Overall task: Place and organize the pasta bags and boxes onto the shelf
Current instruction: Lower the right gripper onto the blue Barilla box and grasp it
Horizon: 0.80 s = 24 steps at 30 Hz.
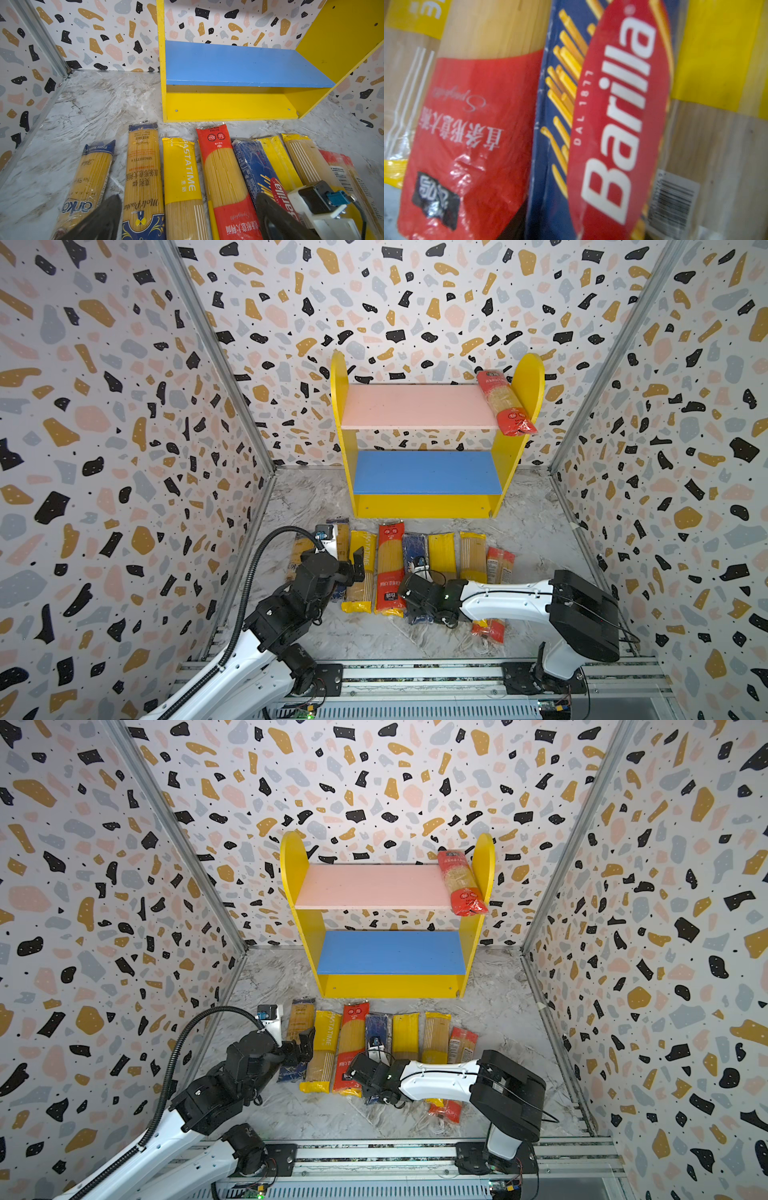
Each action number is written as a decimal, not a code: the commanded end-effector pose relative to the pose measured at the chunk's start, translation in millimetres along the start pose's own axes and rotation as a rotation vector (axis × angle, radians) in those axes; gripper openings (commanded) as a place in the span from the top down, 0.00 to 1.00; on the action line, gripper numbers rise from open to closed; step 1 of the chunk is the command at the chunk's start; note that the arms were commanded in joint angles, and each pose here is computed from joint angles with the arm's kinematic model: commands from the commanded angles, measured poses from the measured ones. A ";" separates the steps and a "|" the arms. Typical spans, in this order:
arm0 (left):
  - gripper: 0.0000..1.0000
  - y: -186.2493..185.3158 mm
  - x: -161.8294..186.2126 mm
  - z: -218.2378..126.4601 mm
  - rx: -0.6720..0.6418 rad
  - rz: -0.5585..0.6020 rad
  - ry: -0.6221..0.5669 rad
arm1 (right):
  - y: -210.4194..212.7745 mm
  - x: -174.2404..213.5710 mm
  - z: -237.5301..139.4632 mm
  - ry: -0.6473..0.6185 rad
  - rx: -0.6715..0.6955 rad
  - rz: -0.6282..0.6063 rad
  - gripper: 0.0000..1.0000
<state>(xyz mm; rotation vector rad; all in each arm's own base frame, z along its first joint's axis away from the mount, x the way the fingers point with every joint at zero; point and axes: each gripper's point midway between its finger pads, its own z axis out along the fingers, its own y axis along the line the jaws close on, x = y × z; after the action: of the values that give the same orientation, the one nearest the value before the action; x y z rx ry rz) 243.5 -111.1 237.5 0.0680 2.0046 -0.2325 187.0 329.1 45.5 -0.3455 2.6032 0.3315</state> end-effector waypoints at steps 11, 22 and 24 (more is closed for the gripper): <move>0.00 -29.6 -66.9 -2.5 0.060 0.026 -0.100 | 2.7 -27.9 -51.0 -0.051 -0.150 -0.040 0.63; 0.01 -34.6 -87.2 0.7 0.042 0.024 -0.122 | -14.4 -54.5 -88.9 -0.141 -0.463 0.099 0.64; 0.00 -35.1 -84.4 3.4 0.039 0.023 -0.112 | -19.6 -54.4 -86.7 -0.134 -0.460 0.102 0.64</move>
<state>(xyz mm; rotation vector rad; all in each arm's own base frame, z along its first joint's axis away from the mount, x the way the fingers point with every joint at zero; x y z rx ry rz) 274.8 -140.6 302.0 0.1175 1.9265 -0.2480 185.3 268.5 90.9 -0.2896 2.5989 0.7508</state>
